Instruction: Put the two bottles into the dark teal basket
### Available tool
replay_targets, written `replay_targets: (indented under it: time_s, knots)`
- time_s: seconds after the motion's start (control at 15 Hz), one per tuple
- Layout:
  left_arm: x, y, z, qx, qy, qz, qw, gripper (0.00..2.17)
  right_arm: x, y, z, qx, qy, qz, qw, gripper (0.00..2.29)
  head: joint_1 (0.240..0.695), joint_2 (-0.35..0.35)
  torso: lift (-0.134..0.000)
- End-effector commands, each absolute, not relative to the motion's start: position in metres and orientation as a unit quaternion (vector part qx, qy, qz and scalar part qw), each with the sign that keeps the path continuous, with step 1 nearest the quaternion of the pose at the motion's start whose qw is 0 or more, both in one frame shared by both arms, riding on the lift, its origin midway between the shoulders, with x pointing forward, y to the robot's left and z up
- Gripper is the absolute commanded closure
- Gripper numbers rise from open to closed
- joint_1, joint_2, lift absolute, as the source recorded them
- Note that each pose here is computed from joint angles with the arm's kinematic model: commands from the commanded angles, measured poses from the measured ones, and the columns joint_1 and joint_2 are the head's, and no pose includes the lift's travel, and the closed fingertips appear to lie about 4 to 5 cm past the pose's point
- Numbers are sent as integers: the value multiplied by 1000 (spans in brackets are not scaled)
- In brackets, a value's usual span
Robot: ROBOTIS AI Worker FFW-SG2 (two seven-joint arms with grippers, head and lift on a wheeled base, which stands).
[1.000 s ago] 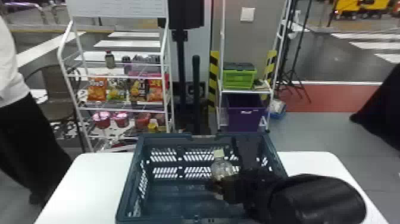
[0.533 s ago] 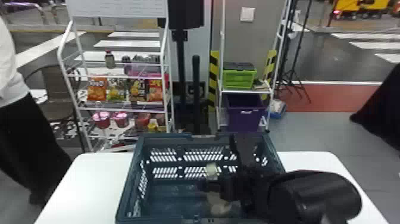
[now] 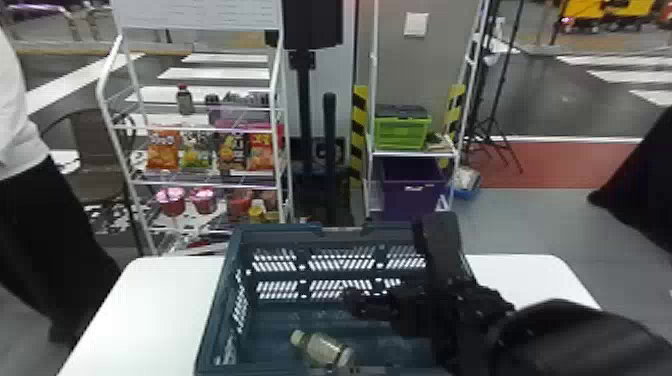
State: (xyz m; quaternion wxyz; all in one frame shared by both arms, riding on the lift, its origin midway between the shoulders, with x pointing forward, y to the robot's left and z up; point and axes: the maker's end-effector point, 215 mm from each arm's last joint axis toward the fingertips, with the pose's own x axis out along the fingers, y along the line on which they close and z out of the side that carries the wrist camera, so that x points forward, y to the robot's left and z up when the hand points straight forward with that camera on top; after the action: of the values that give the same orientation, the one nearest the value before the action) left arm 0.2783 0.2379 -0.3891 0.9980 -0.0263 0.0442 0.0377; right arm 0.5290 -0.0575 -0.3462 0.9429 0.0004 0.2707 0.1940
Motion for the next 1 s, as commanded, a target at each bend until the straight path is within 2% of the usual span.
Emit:
replay_targets:
  time_s: [0.0, 0.2, 0.67, 0.93]
  knots:
    - [281, 239, -390, -27, 46, 39, 998, 2148, 522, -88, -328, -7, 201, 170, 965, 36, 499, 0, 0]
    - [285, 238, -391, -25, 48, 38, 998, 2148, 501, -120, -284, 16, 63, 157, 985, 36, 499, 0, 0]
    - [290, 236, -390, -21, 53, 35, 998, 2148, 396, -196, -299, 41, -18, 105, 993, 39, 499, 0, 0]
    - [290, 235, -392, -19, 60, 36, 997, 2148, 337, -223, -327, 75, -26, 81, 994, 43, 499, 0, 0]
